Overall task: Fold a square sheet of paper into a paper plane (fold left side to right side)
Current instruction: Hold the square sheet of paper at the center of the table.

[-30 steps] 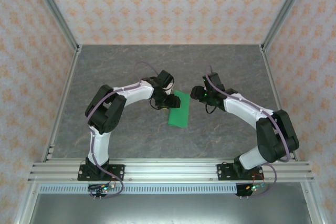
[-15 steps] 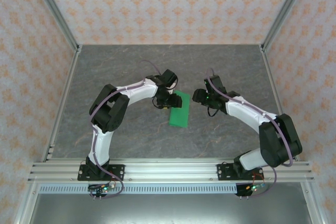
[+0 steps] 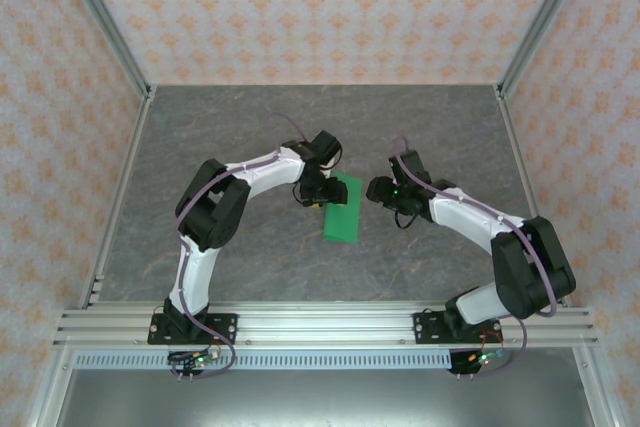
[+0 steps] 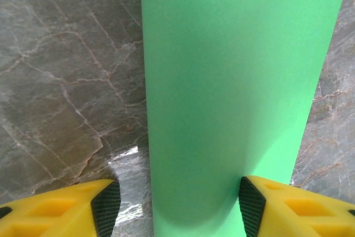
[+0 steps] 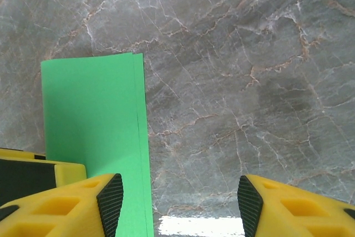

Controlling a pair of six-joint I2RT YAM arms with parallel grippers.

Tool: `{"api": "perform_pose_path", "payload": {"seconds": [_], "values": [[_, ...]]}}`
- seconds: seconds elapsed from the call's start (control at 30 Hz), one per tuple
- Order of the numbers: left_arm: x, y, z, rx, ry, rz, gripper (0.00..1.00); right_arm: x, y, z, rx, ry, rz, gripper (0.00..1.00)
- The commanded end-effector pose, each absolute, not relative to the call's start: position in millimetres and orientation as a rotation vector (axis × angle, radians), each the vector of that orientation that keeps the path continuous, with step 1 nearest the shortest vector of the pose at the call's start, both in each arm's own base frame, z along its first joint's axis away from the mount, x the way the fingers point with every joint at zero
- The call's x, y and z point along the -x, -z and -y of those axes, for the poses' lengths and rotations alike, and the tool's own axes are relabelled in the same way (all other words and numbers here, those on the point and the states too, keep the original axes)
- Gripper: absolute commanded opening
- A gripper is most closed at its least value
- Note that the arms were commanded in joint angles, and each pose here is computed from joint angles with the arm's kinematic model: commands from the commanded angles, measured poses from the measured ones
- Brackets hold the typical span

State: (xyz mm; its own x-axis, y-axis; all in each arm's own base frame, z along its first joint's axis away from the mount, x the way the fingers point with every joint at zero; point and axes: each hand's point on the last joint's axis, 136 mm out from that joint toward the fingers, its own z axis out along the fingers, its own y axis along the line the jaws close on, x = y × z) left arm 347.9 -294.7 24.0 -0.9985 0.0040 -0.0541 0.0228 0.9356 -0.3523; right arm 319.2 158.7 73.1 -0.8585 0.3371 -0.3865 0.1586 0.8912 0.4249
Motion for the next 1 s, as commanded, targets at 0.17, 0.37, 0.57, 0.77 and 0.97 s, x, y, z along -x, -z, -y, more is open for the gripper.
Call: {"api": "perform_pose_path", "payload": {"seconds": [0.17, 0.37, 0.57, 0.77, 0.97], "values": [[-342.5, 7.5, 313.2, -0.104, 0.512, -3.063, 0.64, -320.1, -72.4, -162.4, -0.376, -0.553, -2.586, 0.60], [-341.3, 6.9, 314.0, -0.161, 0.493, -3.061, 0.64, -318.9, -70.8, -162.7, -0.373, -0.553, -2.591, 0.60], [-341.8, 7.6, 314.6, -0.183, 0.472, -3.064, 0.64, -317.8, -70.2, -164.7, -0.371, -0.559, -2.596, 0.60], [-342.3, 10.5, 313.7, -0.189, 0.448, -3.071, 0.65, -316.6, -69.6, -166.8, -0.369, -0.562, -2.599, 0.60], [-344.6, 9.9, 315.4, -0.174, 0.456, -3.065, 0.65, -316.5, -69.9, -169.0, -0.367, -0.567, -2.599, 0.60]]}}
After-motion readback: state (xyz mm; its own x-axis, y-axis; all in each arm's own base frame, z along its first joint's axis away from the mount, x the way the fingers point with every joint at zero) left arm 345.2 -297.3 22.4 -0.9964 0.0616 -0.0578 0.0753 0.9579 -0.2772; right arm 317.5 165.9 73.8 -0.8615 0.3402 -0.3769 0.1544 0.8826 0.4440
